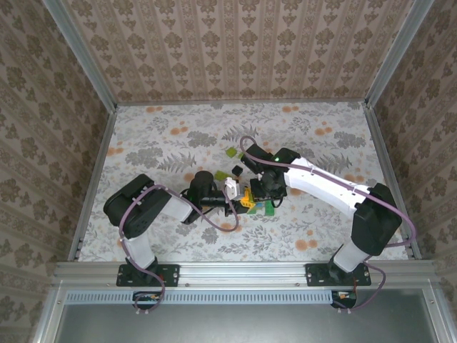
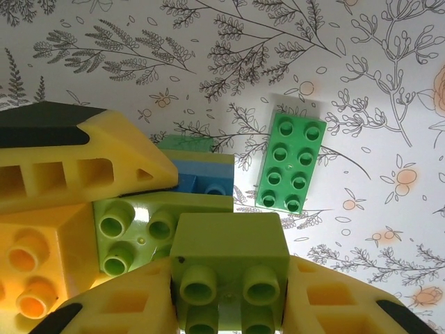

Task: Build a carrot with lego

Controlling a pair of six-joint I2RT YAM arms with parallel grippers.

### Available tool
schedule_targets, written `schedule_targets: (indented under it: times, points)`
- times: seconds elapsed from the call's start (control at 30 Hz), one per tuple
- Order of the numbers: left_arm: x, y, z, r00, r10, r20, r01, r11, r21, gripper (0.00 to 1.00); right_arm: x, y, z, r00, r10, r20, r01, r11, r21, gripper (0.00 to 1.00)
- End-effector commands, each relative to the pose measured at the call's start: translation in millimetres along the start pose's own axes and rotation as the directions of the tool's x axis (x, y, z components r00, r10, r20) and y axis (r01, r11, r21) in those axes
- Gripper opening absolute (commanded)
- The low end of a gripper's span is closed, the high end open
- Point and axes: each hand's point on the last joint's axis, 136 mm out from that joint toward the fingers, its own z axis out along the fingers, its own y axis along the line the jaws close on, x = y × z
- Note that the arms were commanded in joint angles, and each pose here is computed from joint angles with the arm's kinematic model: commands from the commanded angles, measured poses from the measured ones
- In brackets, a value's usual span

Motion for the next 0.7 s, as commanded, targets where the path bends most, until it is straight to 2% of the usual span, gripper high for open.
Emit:
schedule_targets:
  times: [0.0,0.43,0.67]
  points:
    - [14.2,-4.1,1.3,0.998,0.03,-0.049,-0.03,1.0,-0.007,0.18,23.4,-23.8,45.1,0.99,0.056,-0.128,-0.042,0.993,0.109,0.25]
    - [17.0,-3.3,4.0,0.998,0.026,-0.056,-0.027,1.0,-0.008,0.18,16.8,-24.2,41.9,0.982,0.067,-0.176,-0.046,0.991,0.125,0.24]
    - [17.7,-2.1,3.6,0.998,0.03,-0.06,-0.031,0.999,-0.016,0.18,11.3,-16.6,40.8,0.984,0.071,-0.165,-0.058,0.995,0.082,0.27]
